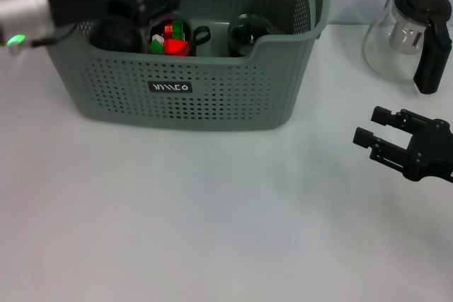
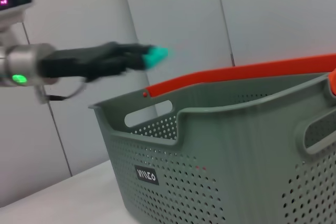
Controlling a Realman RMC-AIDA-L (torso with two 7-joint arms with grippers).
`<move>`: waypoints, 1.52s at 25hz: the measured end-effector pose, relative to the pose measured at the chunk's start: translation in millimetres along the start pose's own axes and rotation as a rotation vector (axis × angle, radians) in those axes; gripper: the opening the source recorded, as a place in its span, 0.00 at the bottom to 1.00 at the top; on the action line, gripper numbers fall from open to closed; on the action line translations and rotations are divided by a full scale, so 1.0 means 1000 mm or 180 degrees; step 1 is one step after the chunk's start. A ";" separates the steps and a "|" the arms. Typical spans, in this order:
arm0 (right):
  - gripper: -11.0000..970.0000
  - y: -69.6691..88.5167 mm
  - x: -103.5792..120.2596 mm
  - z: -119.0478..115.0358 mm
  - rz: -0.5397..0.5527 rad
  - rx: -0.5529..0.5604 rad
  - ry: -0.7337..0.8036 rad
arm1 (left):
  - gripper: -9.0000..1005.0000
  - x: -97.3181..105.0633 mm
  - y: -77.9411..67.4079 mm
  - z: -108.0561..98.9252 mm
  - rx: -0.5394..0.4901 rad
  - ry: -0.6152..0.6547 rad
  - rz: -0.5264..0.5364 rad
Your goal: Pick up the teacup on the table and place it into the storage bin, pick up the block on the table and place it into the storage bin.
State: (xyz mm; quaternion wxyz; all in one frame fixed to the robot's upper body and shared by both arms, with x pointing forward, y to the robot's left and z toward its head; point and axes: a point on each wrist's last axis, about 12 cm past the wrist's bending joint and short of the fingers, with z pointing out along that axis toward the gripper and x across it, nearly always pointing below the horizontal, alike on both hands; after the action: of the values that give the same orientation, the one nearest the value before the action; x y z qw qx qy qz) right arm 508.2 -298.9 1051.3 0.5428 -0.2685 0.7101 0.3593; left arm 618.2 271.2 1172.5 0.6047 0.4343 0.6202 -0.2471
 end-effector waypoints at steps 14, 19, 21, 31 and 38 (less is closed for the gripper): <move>0.67 -0.001 -0.003 0.003 -0.0018 -0.0007 -0.0031 | 0.50 0.002 0.015 0.036 -0.0696 0.0927 0.0237; 0.67 -0.002 -0.005 0.003 -0.0027 -0.0001 -0.0039 | 0.51 0.006 0.013 0.033 -0.0725 0.0938 0.0201; 0.67 -0.002 -0.005 0.003 -0.0029 0.0000 -0.0039 | 0.52 0.001 0.013 0.029 -0.0743 0.0744 0.0075; 0.67 0.007 0.004 0.005 -0.0176 -0.0006 -0.0137 | 0.77 0.016 -0.031 -0.038 0.0169 -0.0864 -0.0506; 0.67 0.021 0.022 0.004 -0.0122 -0.0078 -0.0129 | 0.80 0.055 -0.078 -0.059 0.0901 -0.0090 -0.0438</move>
State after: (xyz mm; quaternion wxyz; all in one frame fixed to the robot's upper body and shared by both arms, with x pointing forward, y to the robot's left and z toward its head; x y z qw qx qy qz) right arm 488.5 -282.6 1034.2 0.5606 -0.2813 0.6892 0.3628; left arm 527.2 294.6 1110.9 0.5278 0.4682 0.5988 -0.3790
